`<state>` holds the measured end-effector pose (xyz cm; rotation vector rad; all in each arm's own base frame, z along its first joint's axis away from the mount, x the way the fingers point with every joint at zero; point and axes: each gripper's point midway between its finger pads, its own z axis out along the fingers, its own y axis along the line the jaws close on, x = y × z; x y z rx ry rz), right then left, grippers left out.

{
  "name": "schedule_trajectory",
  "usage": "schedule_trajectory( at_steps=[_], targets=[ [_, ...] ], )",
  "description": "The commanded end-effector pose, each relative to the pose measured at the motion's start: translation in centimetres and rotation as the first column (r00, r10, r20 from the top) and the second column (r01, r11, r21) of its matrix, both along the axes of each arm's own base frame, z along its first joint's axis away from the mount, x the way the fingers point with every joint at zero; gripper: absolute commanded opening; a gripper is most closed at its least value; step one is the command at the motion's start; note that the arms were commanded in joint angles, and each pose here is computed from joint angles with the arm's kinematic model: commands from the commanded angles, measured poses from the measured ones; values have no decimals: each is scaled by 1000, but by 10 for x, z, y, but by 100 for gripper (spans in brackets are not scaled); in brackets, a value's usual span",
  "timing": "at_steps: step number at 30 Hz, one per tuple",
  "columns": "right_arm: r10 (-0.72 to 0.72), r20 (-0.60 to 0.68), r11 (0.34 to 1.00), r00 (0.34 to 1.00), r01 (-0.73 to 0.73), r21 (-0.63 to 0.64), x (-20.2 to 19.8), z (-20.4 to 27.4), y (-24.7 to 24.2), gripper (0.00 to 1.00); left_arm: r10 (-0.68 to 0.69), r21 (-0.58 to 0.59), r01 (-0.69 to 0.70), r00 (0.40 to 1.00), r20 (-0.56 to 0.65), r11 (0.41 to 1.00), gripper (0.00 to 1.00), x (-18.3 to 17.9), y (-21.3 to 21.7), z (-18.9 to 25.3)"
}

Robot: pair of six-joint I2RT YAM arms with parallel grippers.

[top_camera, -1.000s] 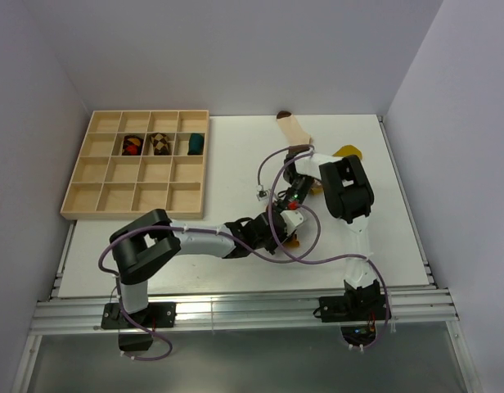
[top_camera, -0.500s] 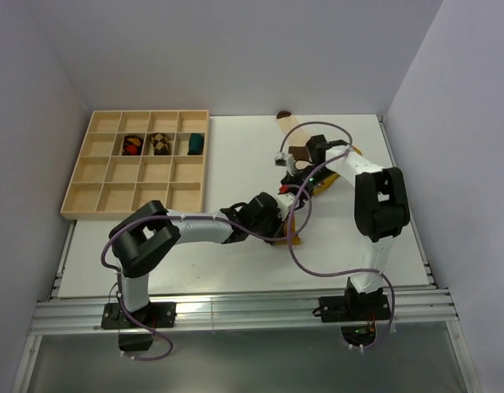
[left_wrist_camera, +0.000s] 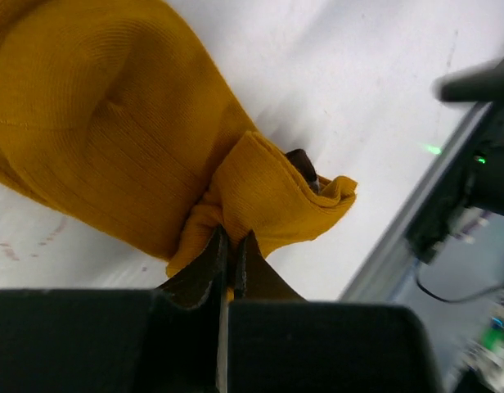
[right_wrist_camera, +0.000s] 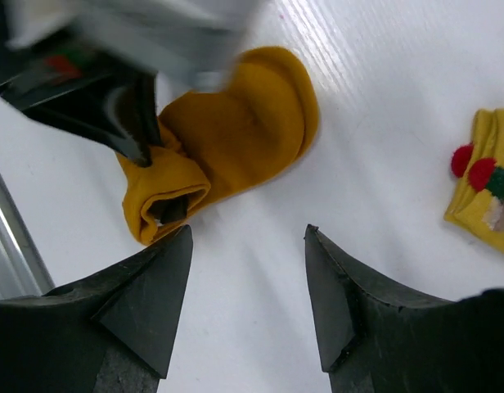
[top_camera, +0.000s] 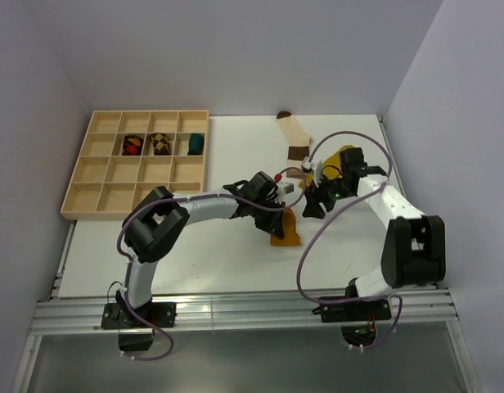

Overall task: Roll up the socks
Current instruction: Roll the sock at the center of the board.

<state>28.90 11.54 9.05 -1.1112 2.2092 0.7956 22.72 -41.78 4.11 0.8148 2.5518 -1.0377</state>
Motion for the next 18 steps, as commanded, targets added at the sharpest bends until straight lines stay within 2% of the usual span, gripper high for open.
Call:
schedule_trajectory(
  at_steps=[1,3,7,9,10,12,15,18],
  targets=[
    [144,246,990,958,-137,-45,0,21,6,65,3,125,35,957,-289,992,0,-39,25,-21],
    [211,281,978,936,-201,-64,-14,16,10,67,7,107,35,929,-370,994,1,-39,27,-13],
    [324,339,946,883,-299,-127,-44,1,24,70,33,134,31,893,-449,991,0,-31,33,-15],
    [349,415,937,840,-306,-170,-45,4,30,71,52,144,18,880,-472,989,0,-26,34,-12],
    [364,406,930,838,-302,-211,-53,-11,28,71,60,152,15,873,-483,988,0,-25,34,-15],
    [406,480,913,777,-328,-241,-58,-5,43,73,80,180,13,863,-499,984,0,-22,36,-19],
    [448,515,894,731,-347,-284,-68,-9,52,75,97,192,4,852,-515,981,0,-19,35,-22],
    [472,507,881,722,-366,-299,-74,-12,57,75,102,191,-1,848,-520,982,0,-15,31,-22]
  ],
)
